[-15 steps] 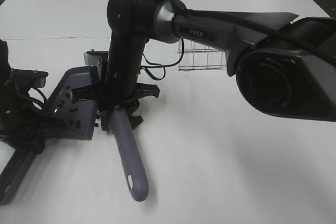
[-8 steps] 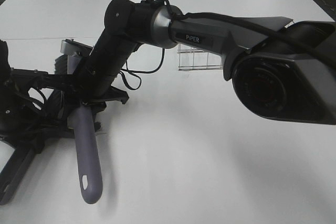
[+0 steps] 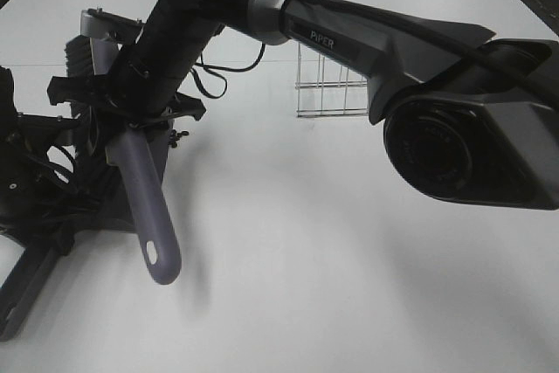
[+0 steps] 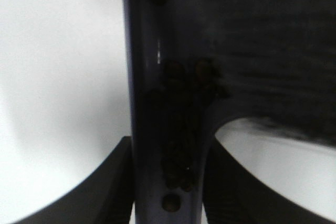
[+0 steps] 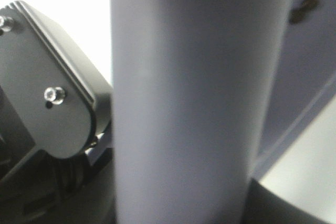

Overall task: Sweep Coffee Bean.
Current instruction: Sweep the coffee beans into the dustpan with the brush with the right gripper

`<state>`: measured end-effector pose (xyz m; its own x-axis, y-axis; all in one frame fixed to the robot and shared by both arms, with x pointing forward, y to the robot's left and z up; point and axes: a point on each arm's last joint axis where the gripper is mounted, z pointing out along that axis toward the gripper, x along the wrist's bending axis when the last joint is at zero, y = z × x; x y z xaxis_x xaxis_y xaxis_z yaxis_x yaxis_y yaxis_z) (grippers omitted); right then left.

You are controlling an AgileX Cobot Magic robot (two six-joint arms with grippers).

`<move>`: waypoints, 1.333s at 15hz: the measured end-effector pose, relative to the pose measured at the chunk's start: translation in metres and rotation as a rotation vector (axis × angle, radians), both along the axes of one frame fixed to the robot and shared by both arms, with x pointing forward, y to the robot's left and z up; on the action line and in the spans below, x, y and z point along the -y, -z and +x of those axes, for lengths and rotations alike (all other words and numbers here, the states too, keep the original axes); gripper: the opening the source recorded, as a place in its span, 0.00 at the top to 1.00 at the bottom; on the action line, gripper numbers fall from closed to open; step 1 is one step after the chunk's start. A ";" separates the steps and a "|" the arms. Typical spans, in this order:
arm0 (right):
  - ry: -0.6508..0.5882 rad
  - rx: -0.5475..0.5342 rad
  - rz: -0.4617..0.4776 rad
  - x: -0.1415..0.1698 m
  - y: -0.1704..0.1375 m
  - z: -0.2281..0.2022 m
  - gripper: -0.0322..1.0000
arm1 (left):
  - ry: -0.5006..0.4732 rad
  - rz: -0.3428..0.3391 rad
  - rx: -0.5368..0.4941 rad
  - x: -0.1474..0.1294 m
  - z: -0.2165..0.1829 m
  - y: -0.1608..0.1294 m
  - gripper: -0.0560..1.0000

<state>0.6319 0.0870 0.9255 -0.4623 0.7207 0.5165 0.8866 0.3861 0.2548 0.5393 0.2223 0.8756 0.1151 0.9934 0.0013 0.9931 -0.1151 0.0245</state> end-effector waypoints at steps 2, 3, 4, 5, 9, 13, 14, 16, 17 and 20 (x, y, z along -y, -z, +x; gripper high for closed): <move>-0.019 0.066 -0.082 0.007 -0.015 0.004 0.69 | 0.000 0.000 0.000 0.000 0.000 0.000 0.63; -0.020 0.088 -0.101 0.008 -0.018 0.005 0.69 | 0.000 0.000 0.000 0.000 0.000 0.000 0.63; -0.014 0.134 -0.131 0.011 -0.026 0.008 0.69 | 0.000 0.000 0.000 0.000 0.000 0.000 0.63; -0.005 0.174 -0.147 0.013 -0.032 0.011 0.69 | 0.000 0.000 0.000 0.000 0.000 0.000 0.63; 0.010 0.297 -0.238 0.022 -0.041 0.020 0.69 | 0.000 0.000 0.001 0.000 0.000 0.000 0.63; 0.045 0.342 -0.308 0.040 -0.041 0.036 0.69 | -0.053 -0.002 0.001 0.000 0.000 0.000 0.63; 0.061 0.340 -0.312 0.048 -0.041 0.041 0.69 | -0.072 -0.002 0.001 0.000 0.000 0.000 0.63; 0.090 0.343 -0.326 0.061 -0.041 0.052 0.69 | -0.086 -0.004 0.007 0.001 0.002 -0.001 0.63; 0.094 0.346 -0.332 0.063 -0.040 0.053 0.69 | -0.087 -0.003 0.003 0.001 0.004 -0.003 0.63; 0.093 0.346 -0.336 0.063 -0.040 0.053 0.69 | -0.076 0.010 0.010 0.005 0.024 -0.024 0.63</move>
